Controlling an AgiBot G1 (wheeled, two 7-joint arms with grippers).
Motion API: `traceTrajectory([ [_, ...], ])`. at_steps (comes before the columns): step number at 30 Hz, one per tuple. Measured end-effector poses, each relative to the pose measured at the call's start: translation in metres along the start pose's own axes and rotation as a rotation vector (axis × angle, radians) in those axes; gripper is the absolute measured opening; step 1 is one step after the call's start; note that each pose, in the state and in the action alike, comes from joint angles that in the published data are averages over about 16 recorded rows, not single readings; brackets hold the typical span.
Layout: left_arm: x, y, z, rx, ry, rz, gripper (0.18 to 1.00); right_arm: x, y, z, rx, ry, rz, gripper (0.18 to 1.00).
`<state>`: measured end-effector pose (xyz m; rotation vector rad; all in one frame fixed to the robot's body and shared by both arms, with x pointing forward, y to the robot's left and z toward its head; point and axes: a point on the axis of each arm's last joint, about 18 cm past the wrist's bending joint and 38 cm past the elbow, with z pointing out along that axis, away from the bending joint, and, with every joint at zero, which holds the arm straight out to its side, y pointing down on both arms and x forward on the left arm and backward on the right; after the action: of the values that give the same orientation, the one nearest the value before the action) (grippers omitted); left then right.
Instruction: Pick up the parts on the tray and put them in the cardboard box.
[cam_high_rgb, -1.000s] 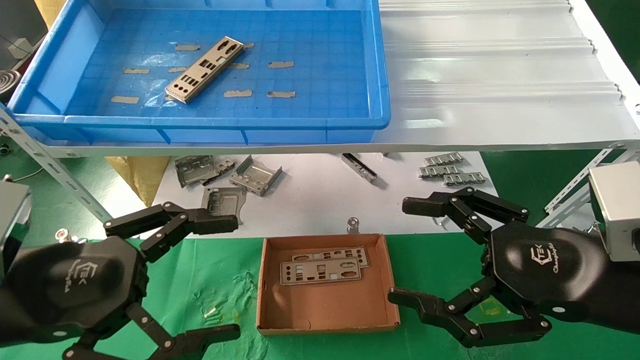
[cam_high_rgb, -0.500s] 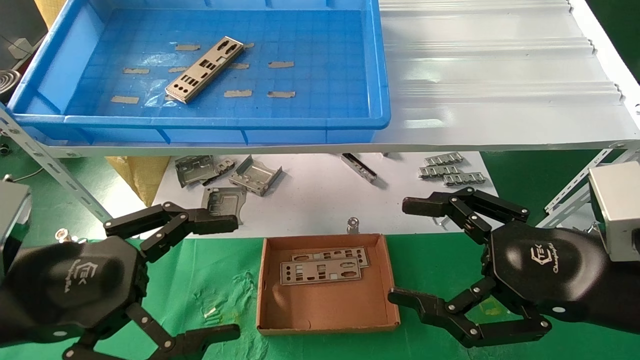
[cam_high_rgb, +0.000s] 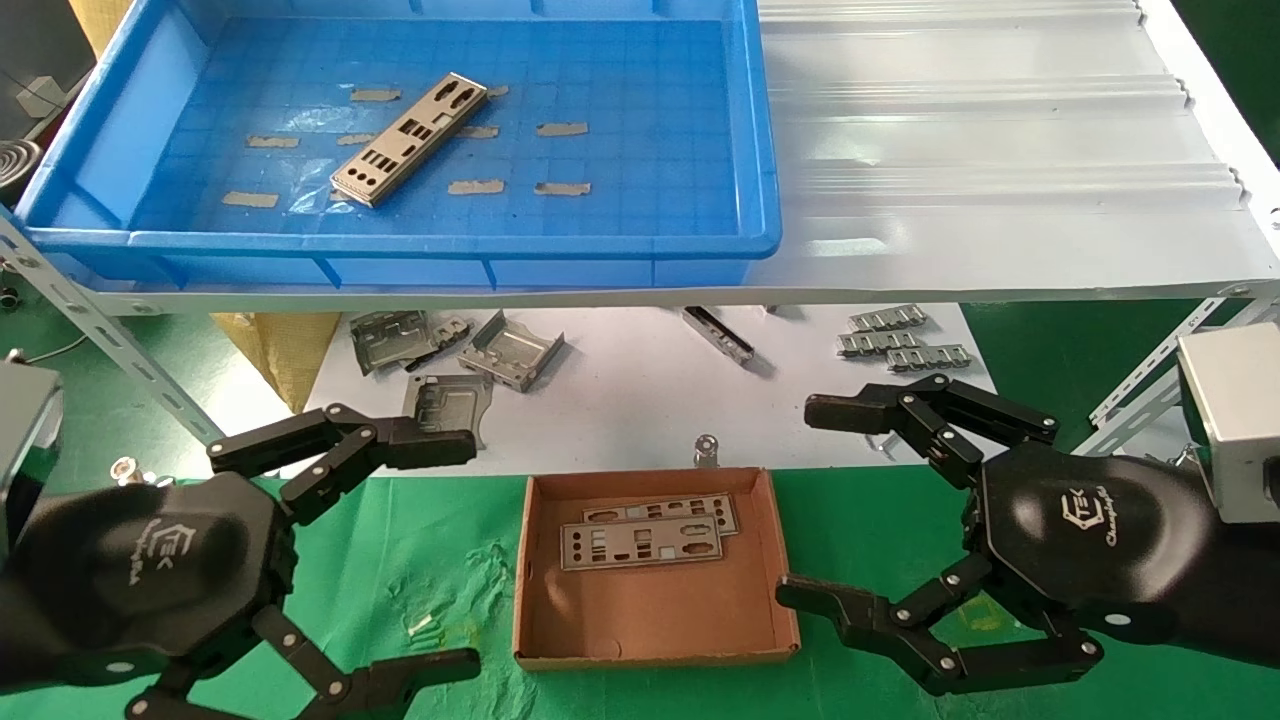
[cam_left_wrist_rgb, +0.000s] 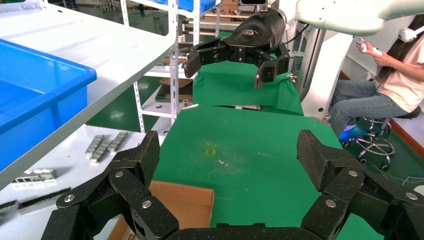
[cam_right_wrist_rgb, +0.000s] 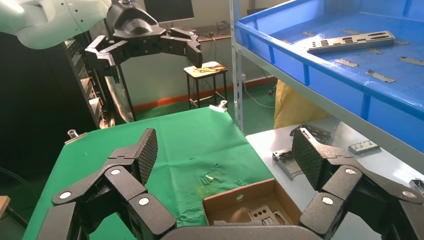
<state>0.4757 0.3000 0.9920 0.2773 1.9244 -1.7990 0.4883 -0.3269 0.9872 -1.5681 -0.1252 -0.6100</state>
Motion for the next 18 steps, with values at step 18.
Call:
traceTrajectory([
  [18,0.0,0.0,0.0,0.0,0.0,0.0,1.001,0.0,0.0,0.0,0.0,0.0,0.0,1.0],
])
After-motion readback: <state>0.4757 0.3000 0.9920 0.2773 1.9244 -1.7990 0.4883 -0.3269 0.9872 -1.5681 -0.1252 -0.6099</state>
